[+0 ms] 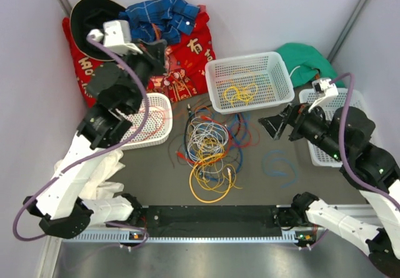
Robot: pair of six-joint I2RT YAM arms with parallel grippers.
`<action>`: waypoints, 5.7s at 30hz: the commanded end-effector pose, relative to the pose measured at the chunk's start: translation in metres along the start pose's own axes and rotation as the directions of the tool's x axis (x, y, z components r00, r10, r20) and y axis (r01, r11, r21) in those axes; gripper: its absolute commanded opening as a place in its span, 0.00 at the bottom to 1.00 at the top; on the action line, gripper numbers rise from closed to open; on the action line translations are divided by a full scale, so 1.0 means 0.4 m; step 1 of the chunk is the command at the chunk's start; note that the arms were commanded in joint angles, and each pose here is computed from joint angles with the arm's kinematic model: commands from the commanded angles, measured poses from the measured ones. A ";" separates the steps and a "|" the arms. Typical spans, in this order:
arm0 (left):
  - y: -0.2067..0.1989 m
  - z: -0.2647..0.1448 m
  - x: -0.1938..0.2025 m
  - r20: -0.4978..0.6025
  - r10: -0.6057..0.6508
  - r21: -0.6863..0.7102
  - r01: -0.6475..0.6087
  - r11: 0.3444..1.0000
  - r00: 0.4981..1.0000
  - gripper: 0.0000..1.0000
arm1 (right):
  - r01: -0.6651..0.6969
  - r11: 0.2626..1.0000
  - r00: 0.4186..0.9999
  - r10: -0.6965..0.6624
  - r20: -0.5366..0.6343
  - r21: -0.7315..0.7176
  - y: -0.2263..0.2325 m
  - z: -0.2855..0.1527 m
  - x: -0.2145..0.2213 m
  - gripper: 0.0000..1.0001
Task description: Untangle the cables
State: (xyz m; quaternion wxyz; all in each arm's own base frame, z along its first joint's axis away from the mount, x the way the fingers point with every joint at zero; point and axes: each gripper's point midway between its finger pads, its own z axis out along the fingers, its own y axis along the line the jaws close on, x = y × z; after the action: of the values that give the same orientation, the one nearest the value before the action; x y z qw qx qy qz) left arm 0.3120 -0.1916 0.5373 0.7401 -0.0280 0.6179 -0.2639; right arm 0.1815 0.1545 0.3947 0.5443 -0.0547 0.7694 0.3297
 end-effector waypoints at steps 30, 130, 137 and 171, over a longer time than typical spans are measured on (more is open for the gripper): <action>0.773 -0.073 0.179 -0.157 -0.009 -0.730 -0.110 0.674 0.988 0.00 | 0.049 0.997 0.995 -0.044 -0.092 0.056 -0.061 0.051 0.102 0.99; -0.044 -0.267 0.512 -0.278 -0.309 0.254 0.380 0.890 0.910 0.99 | 0.156 0.987 0.976 -0.160 -0.147 -0.040 0.064 0.174 0.087 0.00; -0.127 -0.281 0.464 -0.250 -0.316 0.444 0.399 0.802 0.915 0.99 | 0.143 0.988 0.979 -0.149 -0.139 -0.055 0.068 0.158 0.086 0.00; -0.173 -0.186 0.307 -0.129 -0.205 0.438 0.242 0.866 0.970 0.00 | 0.124 0.992 0.989 -0.126 -0.071 -0.035 0.033 0.097 0.084 0.73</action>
State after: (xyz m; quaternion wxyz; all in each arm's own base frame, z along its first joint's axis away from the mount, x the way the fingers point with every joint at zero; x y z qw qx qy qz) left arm 0.2308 -0.3036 0.3876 0.6265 0.0932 0.5811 -0.5111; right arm 0.1938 0.2018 0.3516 0.5105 -0.1329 0.7947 0.3003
